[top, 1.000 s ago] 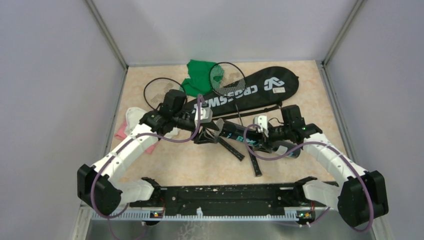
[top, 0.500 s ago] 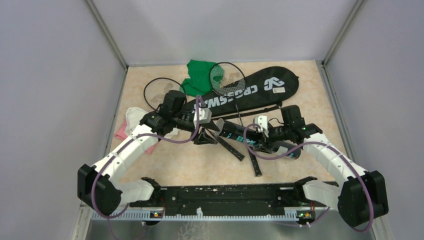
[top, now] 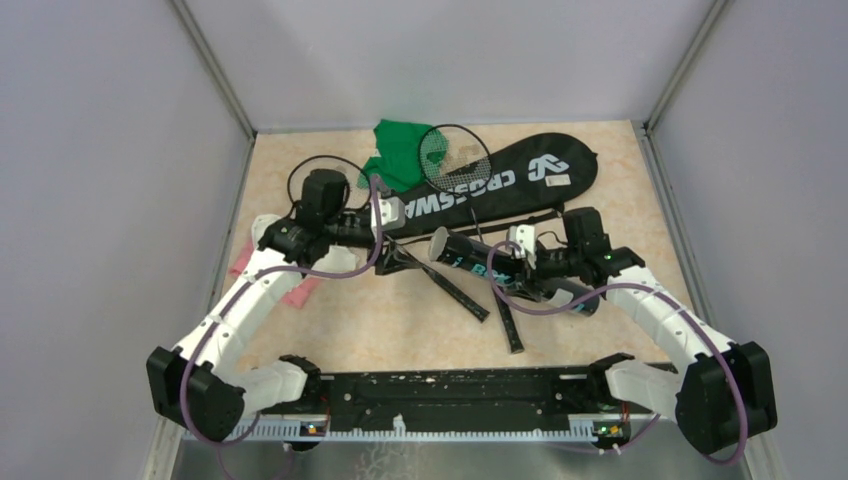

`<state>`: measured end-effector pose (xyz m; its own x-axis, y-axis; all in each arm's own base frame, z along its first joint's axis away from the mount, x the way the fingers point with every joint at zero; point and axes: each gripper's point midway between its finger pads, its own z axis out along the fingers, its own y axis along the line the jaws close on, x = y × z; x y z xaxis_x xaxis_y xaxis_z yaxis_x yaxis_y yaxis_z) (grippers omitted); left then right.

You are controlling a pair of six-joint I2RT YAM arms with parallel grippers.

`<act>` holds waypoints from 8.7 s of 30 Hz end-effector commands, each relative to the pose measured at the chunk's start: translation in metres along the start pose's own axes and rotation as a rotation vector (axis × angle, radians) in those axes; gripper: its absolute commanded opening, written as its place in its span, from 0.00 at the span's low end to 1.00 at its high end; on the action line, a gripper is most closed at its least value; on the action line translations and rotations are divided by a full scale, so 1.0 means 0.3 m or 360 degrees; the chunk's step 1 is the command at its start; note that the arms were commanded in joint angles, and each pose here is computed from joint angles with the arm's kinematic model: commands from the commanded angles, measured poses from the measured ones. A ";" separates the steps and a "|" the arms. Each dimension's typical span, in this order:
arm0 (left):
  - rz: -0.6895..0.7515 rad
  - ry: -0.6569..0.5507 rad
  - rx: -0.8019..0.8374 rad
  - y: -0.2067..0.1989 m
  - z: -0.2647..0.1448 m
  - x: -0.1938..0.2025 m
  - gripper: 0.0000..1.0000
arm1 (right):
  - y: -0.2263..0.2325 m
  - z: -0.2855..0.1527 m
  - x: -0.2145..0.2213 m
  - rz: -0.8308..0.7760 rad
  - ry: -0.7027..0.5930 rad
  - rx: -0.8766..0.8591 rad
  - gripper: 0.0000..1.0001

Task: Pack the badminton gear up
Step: Close the lid on the shuttle tube, then place the shuttle tube at the center of the board, then pick up the racket from the center of the board, then place the racket at the center of the board, then pick up the racket bag from the center of the board.

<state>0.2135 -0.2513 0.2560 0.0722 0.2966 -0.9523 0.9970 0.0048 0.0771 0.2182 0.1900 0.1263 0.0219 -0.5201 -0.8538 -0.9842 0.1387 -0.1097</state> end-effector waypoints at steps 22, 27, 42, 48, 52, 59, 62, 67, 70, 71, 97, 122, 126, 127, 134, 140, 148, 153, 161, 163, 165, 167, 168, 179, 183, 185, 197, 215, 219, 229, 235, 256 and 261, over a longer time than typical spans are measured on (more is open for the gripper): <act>0.0055 0.0180 -0.1032 0.372 -0.250 -0.076 0.99 | -0.453 -0.298 0.020 0.0565 0.0090 0.1099 0.34; 0.0001 0.0188 -0.1028 0.371 -0.239 -0.046 0.99 | -0.459 -0.336 0.150 0.0597 0.0325 0.1155 0.34; -0.0083 0.0171 -0.1025 0.384 -0.211 0.000 0.99 | -0.236 -0.375 0.507 0.0685 0.0923 0.0838 0.38; -0.0053 0.0159 -0.1003 0.368 -0.204 0.013 0.99 | -0.193 -0.354 0.568 0.0685 0.0987 0.0765 0.42; -0.0051 0.0163 -0.1002 0.364 -0.204 0.019 0.99 | -0.164 -0.352 0.606 0.0679 0.1053 0.0711 0.46; -0.0029 0.0182 -0.1032 0.365 -0.216 0.025 0.99 | -0.147 -0.361 0.633 0.0661 0.1121 0.0678 0.66; -0.0017 0.0195 -0.1049 0.368 -0.222 0.028 0.99 | -0.146 -0.357 0.614 0.0656 0.1089 0.0665 0.92; -0.0021 0.0215 -0.1067 0.374 -0.227 0.039 0.99 | -0.162 -0.352 0.551 0.0663 0.0989 0.0659 0.98; -0.0040 0.0225 -0.1077 0.382 -0.226 0.049 0.99 | -0.192 -0.352 0.485 0.0653 0.0887 0.0686 0.98; -0.0054 0.0227 -0.1087 0.387 -0.226 0.052 0.99 | -0.210 -0.356 0.453 0.0641 0.0843 0.0709 0.98; -0.0536 0.0242 -0.1823 0.585 -0.493 0.174 0.99 | -0.471 0.180 -0.066 0.0552 0.0433 0.0747 0.78; -0.0503 0.0157 -0.1822 0.546 -0.548 0.156 0.99 | -0.524 0.425 0.100 0.0750 0.0585 0.0588 0.31; -0.0497 0.0162 -0.1831 0.546 -0.552 0.158 0.99 | -0.512 0.432 0.088 0.0774 0.0570 0.0575 0.20; -0.0493 0.0161 -0.1839 0.547 -0.556 0.155 0.99 | -0.513 0.429 0.082 0.0778 0.0564 0.0581 0.18; -0.0504 0.0159 -0.1961 0.566 -0.612 0.143 0.99 | -0.515 0.385 -0.025 0.0797 0.0431 0.0599 0.00; -0.0533 0.0154 -0.2017 0.593 -0.652 0.121 0.99 | -0.468 0.350 -0.152 0.0833 0.0257 0.0521 0.00; -0.0538 0.0095 -0.2138 0.630 -0.726 0.044 0.99 | -0.291 0.382 -0.237 0.0785 0.0167 0.0297 0.00; -0.0514 0.0030 -0.2154 0.641 -0.748 -0.029 0.99 | -0.164 0.435 -0.254 0.0684 0.0189 0.0185 0.00; -0.0488 0.0003 -0.2136 0.636 -0.749 -0.056 0.99 | 0.009 0.535 -0.266 0.0595 0.0231 0.0041 0.00; -0.0483 -0.0005 -0.2116 0.633 -0.741 -0.057 0.99 | 0.031 0.554 -0.274 0.0587 0.0242 0.0022 0.00; -0.0479 -0.0008 -0.2088 0.629 -0.729 -0.054 0.99 | 0.043 0.571 -0.281 0.0586 0.0246 0.0006 0.00; -0.0466 -0.0007 -0.2060 0.625 -0.718 -0.047 0.99 | 0.044 0.584 -0.286 0.0585 0.0246 -0.0003 0.00; -0.0459 -0.0007 -0.2055 0.622 -0.716 -0.045 0.99 | 0.043 0.590 -0.286 0.0585 0.0247 -0.0005 0.00; -0.0427 -0.0046 -0.2003 0.597 -0.700 -0.066 0.99 | 0.049 0.687 -0.247 0.0636 0.0336 -0.0069 0.00; -0.0396 -0.0057 -0.1989 0.584 -0.697 -0.073 0.99 | 0.047 0.712 -0.224 0.0612 0.0375 -0.0056 0.07; -0.0391 -0.0047 -0.1983 0.581 -0.696 -0.071 0.99 | 0.041 0.716 -0.222 0.0609 0.0391 -0.0047 0.13; -0.0348 -0.0053 -0.1967 0.564 -0.700 -0.099 0.99 | -0.054 0.572 -0.388 0.0434 0.0205 0.0122 0.82; -0.0377 -0.0094 -0.1830 0.565 -0.639 -0.081 0.99 | -0.670 -0.084 -0.086 0.1214 -0.0182 0.1090 0.78; -0.0388 -0.0102 -0.1792 0.564 -0.622 -0.073 0.99 | -0.737 -0.190 0.050 0.1478 -0.0280 0.1257 0.76; -0.0384 -0.0107 -0.1746 0.555 -0.605 -0.071 0.99 | -0.849 -0.320 0.368 0.1982 -0.0348 0.1487 0.74; -0.0391 -0.0105 -0.1725 0.556 -0.595 -0.062 0.99 | -0.872 -0.290 0.464 0.2082 -0.0311 0.1533 0.71; -0.0425 -0.0097 -0.1684 0.567 -0.577 -0.050 0.99 | -0.966 -0.171 0.579 0.2299 -0.0435 0.1466 0.47; -0.0424 -0.0091 -0.1687 0.564 -0.579 -0.049 0.99 | -1.012 -0.198 0.536 0.2267 -0.0546 0.1500 0.17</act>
<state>0.3755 -0.0871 0.3227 -0.1533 0.1316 -0.9794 0.4432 0.8950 0.0509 0.4925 0.0152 0.0357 -0.5919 0.5869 -0.5525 0.1852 0.7661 0.6154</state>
